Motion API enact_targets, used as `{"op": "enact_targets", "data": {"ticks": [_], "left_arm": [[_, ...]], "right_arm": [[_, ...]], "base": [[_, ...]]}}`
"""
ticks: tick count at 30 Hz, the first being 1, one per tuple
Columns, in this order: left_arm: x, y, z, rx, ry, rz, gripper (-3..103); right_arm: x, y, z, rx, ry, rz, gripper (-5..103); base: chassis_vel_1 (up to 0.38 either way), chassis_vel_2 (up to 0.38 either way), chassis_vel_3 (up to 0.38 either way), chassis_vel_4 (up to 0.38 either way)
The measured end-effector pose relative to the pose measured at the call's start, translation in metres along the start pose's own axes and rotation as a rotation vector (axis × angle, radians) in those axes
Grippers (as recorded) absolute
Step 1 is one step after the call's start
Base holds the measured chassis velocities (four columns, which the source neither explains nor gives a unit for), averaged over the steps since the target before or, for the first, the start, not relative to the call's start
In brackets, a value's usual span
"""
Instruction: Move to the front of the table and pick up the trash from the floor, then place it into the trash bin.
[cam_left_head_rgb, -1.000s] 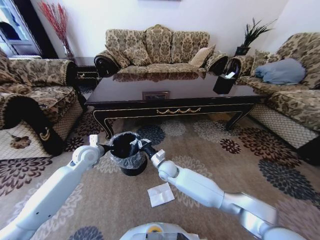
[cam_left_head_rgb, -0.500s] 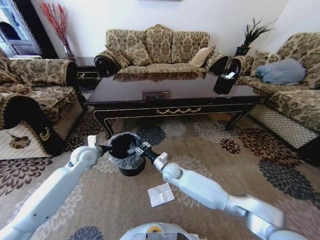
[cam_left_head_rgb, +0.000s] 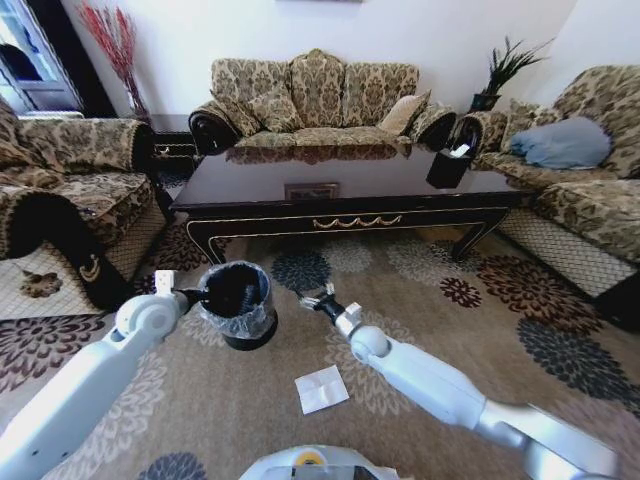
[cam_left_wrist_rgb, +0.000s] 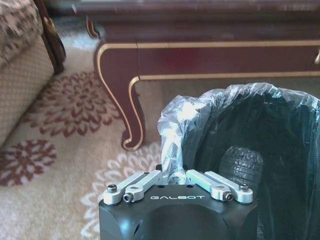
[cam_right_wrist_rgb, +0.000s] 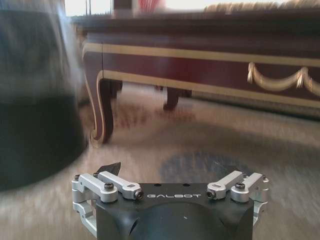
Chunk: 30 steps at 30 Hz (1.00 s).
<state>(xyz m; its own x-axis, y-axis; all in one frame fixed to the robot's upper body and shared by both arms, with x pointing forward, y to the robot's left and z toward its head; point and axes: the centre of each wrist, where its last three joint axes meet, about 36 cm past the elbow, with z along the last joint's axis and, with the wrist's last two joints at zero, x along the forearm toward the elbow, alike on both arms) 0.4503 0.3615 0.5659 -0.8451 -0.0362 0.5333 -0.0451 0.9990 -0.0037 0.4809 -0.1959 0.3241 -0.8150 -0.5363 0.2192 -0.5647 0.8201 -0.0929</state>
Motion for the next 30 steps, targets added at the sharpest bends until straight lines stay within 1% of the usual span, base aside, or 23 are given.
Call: {"op": "enact_targets", "data": {"ticks": [1,2,4,5,6,7,8,9,11,12,13,14,15,16,17,18,19,21,25,30], "left_arm": [[0.0,0.0,0.0,0.0,0.0,0.0,3],[0.003,0.001,-0.002,0.0,-0.008,-0.002,3],[0.012,0.001,-0.001,-0.001,-0.02,0.0,3],[0.012,0.001,-0.001,-0.001,-0.02,0.0,3],[0.015,0.001,0.001,-0.004,-0.02,0.001,3],[0.018,0.0,0.004,-0.007,-0.02,-0.001,3],[0.021,0.0,0.008,-0.008,-0.02,-0.002,3],[0.021,0.0,0.008,-0.008,-0.02,-0.002,3],[0.028,-0.001,0.013,-0.008,-0.021,-0.001,3],[0.031,0.0,0.014,-0.009,-0.022,-0.001,3],[0.034,0.001,0.015,-0.009,-0.026,-0.002,3],[0.034,0.001,0.015,-0.009,-0.026,-0.002,3],[0.035,0.002,0.015,-0.009,-0.028,-0.004,3],[0.037,0.004,0.015,-0.009,-0.03,-0.007,3],[0.039,0.006,0.015,-0.009,-0.034,-0.011,3],[0.039,0.006,0.015,-0.009,-0.034,-0.011,3],[0.04,0.007,0.015,-0.011,-0.035,-0.014,3],[0.038,0.009,0.014,-0.018,-0.033,-0.022,3],[0.037,0.01,0.011,-0.032,-0.033,-0.025,3],[0.047,0.013,0.005,-0.046,-0.05,-0.025,3]], "right_arm": [[0.0,0.0,0.0,0.0,0.0,0.0,100],[0.002,-0.004,0.006,0.021,0.015,-0.02,100],[0.005,-0.022,0.029,0.114,0.001,-0.164,100],[0.005,-0.022,0.029,0.114,0.001,-0.164,100],[0.006,-0.034,0.044,0.164,-0.013,-0.245,100],[0.006,-0.05,0.062,0.223,-0.022,-0.354,100],[0.006,-0.063,0.076,0.259,-0.018,-0.448,100],[0.006,-0.063,0.076,0.259,-0.018,-0.448,100],[0.006,-0.079,0.089,0.282,-0.01,-0.573,100],[0.005,-0.083,0.091,0.291,-0.012,-0.614,100],[0.003,-0.088,0.092,0.322,-0.012,-0.655,100],[0.003,-0.088,0.092,0.322,-0.012,-0.655,100],[0.002,-0.091,0.092,0.35,-0.012,-0.675,100],[0.0,-0.095,0.092,0.401,-0.008,-0.702,100],[-0.004,-0.101,0.093,0.497,-0.001,-0.74,100],[-0.004,-0.101,0.093,0.497,-0.001,-0.74,100],[-0.007,-0.104,0.095,0.539,0.003,-0.752,100],[-0.01,-0.103,0.101,0.575,0.007,-0.758,100],[-0.01,-0.1,0.112,0.606,0.017,-0.78,100],[-0.001,-0.092,0.134,0.6,0.058,-0.818,100]], "base": [[0.0,0.0,0.0,0.0],[0.0,0.0,0.0,0.0],[0.0,0.0,0.0,0.0],[0.0,0.0,0.0,0.0],[0.0,0.0,0.0,0.0],[0.0,0.0,0.0,0.0],[0.0,0.0,0.0,0.0],[0.0,0.0,0.0,0.0],[0.0,0.0,0.0,0.0],[0.0,0.0,0.0,0.0],[0.0,0.0,0.0,0.0],[0.0,0.0,0.0,0.0],[0.0,0.0,0.0,0.0],[0.0,0.0,0.0,0.0],[0.0,0.0,0.0,0.0],[0.0,0.0,0.0,0.0],[0.0,0.0,0.0,0.0],[0.0,0.0,0.0,0.0],[0.0,0.0,0.0,0.0],[0.0,0.0,0.0,0.0]]}}
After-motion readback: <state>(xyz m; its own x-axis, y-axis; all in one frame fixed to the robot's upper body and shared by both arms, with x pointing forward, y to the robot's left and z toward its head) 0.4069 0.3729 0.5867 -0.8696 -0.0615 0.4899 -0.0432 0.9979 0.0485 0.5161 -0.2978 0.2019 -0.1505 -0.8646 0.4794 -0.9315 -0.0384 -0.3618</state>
